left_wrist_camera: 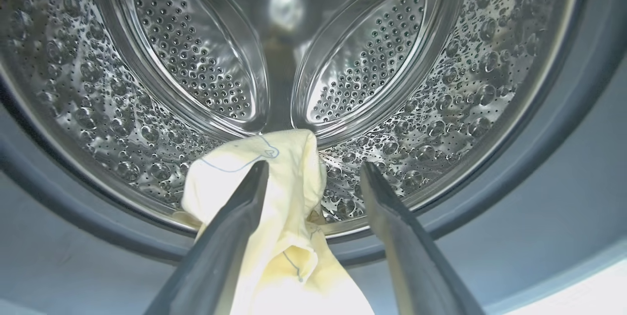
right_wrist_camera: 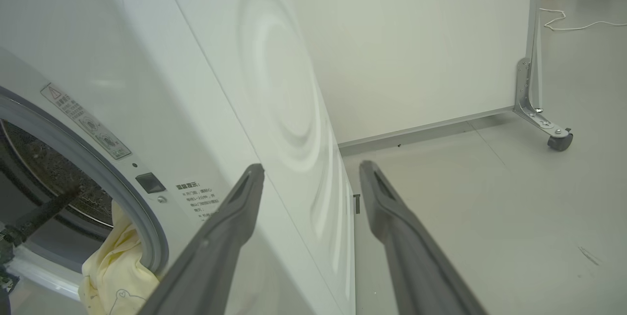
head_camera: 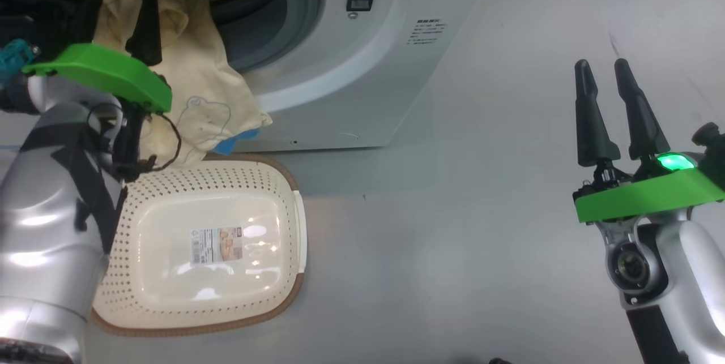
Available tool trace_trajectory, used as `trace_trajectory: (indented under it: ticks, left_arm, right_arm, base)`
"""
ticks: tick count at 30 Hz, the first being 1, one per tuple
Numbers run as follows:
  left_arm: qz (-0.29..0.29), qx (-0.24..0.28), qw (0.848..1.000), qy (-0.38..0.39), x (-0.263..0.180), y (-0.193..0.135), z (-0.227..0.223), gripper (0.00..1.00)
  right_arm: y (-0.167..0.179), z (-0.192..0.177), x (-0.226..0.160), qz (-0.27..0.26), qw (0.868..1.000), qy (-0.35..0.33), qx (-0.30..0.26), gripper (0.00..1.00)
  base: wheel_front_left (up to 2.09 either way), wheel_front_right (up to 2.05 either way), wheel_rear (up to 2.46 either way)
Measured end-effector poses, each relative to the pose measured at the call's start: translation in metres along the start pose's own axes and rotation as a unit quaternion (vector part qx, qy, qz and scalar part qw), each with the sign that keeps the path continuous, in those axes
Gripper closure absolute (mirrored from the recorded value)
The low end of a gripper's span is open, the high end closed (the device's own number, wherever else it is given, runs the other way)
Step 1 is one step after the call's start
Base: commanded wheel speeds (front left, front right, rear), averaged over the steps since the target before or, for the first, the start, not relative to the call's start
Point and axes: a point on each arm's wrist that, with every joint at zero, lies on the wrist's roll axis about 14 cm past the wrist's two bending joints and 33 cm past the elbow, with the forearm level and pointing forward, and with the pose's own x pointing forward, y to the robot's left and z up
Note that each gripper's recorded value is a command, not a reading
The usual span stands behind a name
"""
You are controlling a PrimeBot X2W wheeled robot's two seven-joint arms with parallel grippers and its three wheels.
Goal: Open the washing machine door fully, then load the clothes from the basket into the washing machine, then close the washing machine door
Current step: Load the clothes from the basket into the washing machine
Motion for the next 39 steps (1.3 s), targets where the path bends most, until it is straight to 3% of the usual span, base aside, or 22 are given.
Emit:
trace_trajectory:
  ticks: [39]
  left_arm:
    - [0.107,0.016,0.994,-0.026,-0.187,0.018,-0.002,0.0]
  right_arm:
    - [-0.003,0.013,-0.051,0.004,1.0,0.003,0.001,0.0]
  base:
    - [0.0,0.0,0.0]
